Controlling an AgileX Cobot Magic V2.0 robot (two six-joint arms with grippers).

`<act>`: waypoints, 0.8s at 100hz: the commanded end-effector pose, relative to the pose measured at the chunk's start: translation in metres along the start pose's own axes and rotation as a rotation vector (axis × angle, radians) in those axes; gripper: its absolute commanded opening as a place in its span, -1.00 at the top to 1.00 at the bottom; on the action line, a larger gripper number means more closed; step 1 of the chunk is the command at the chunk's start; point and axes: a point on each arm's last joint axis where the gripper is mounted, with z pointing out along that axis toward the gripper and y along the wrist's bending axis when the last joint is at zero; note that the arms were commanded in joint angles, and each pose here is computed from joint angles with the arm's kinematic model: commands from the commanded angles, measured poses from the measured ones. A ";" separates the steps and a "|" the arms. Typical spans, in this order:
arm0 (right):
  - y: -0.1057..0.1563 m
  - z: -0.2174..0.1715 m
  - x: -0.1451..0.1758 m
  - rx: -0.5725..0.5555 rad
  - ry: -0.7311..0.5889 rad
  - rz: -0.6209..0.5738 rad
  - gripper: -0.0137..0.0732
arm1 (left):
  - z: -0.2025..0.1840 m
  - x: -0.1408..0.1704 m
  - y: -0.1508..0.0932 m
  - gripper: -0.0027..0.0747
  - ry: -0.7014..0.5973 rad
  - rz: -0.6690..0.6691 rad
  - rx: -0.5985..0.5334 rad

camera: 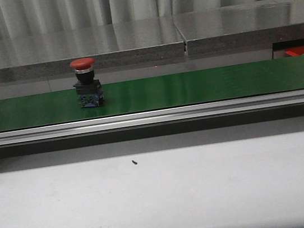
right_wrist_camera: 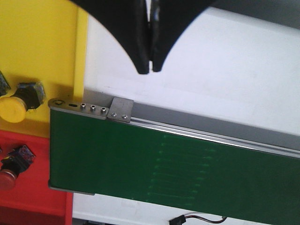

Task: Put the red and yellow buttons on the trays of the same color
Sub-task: 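Set the yellow button on the conveyor belt and release it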

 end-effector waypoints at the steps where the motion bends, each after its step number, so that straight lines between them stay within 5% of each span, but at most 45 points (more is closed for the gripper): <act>1: -0.001 -0.006 -0.013 0.016 -0.087 -0.007 0.95 | -0.024 -0.012 -0.018 0.98 -0.134 0.017 0.019; 47: -0.001 -0.006 -0.013 0.016 -0.087 -0.007 0.95 | -0.015 -0.004 -0.024 0.88 -0.104 0.030 0.023; 80: -0.001 -0.006 -0.013 0.016 -0.087 -0.007 0.95 | -0.015 -0.003 -0.024 -0.09 -0.088 0.033 0.025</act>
